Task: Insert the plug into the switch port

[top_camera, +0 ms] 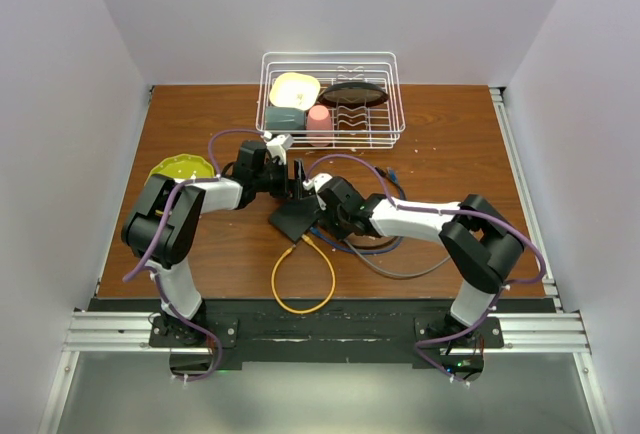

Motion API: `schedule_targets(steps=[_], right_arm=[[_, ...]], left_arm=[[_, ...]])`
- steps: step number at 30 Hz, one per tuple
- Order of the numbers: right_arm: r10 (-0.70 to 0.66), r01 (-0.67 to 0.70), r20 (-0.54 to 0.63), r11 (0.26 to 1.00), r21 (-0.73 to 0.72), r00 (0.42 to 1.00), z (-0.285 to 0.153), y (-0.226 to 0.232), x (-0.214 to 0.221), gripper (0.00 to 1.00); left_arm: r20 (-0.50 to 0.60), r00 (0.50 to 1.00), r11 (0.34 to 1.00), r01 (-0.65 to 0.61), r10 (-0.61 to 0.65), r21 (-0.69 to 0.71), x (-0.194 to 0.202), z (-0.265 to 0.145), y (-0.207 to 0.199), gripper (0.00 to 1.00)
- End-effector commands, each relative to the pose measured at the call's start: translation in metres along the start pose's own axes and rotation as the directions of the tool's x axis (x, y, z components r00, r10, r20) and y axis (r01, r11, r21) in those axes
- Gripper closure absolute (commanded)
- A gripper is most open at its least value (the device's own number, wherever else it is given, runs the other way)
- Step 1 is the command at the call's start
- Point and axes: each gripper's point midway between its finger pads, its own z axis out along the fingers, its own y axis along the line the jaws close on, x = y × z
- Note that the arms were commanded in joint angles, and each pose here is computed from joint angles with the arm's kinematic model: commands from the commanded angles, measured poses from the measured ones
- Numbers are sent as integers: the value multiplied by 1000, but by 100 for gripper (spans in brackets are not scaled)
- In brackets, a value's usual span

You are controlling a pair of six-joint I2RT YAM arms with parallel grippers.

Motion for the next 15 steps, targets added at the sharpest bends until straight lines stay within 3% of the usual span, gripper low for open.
schedule_targets(steps=[1, 7, 15], right_arm=[[-43, 60, 169, 994, -94, 985, -5, 25, -43, 100], [-87, 111, 183, 986, -121, 979, -6, 38, -42, 100], [-40, 40, 153, 999, 5, 987, -2, 17, -37, 100]], left_arm=[[4, 998, 992, -56, 56, 114, -7, 1, -24, 17], [-6, 997, 989, -79, 81, 127, -4, 0, -25, 17], [-19, 996, 991, -88, 91, 98, -1, 0, -19, 17]])
